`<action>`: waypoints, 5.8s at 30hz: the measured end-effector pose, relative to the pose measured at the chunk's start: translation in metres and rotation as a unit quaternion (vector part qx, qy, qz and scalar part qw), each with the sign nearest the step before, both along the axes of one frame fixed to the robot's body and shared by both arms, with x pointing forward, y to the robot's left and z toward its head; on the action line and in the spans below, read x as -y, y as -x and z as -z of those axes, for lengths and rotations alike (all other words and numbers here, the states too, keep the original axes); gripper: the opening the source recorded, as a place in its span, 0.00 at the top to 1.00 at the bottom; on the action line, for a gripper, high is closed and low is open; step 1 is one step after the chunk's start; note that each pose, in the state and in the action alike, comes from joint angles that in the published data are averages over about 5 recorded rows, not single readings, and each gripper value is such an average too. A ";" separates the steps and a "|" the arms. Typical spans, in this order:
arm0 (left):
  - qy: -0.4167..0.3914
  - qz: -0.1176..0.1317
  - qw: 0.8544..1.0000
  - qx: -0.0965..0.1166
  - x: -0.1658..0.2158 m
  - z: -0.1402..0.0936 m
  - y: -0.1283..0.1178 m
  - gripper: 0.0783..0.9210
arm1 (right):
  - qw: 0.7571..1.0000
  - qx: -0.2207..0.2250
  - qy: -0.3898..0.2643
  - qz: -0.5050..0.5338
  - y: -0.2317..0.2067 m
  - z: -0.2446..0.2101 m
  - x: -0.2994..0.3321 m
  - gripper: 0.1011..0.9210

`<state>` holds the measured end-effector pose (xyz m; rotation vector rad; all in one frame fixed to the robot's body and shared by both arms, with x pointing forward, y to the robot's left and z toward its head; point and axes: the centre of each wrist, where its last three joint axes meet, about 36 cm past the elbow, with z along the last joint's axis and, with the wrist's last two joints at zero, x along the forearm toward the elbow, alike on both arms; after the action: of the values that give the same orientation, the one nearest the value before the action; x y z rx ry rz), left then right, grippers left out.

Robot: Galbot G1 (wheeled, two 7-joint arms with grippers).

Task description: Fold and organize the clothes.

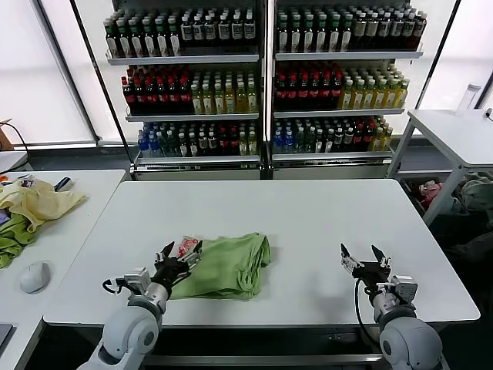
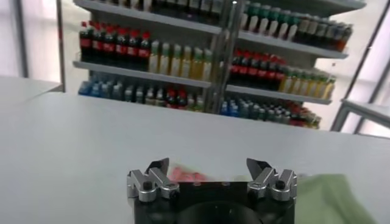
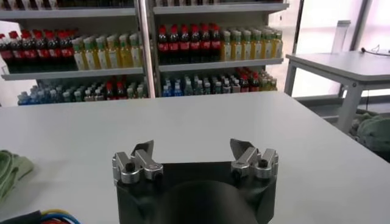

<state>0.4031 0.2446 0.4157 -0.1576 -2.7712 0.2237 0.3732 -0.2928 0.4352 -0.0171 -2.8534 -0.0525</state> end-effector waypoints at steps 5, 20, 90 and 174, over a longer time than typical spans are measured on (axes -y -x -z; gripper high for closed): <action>0.007 -0.005 1.000 -0.027 -0.009 0.012 0.002 0.12 | 1.000 0.001 0.001 0.002 0.002 -0.001 0.001 0.12; 0.130 0.010 0.986 -0.100 -0.023 0.020 0.004 0.49 | 1.000 0.004 0.002 0.006 0.008 -0.006 0.002 0.12; -0.094 0.088 0.991 0.036 0.092 0.000 -0.047 0.90 | 0.999 0.043 -0.011 -0.005 0.022 -0.029 -0.010 0.12; -0.140 -0.067 0.980 0.124 -0.039 -0.011 0.004 0.12 | 0.968 0.003 0.195 -0.157 -0.230 0.029 -0.090 0.84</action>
<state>0.3988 0.2840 0.4265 0.0778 -3.0248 -0.1661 0.6032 -0.2026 0.4065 0.3533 -2.7851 0.5719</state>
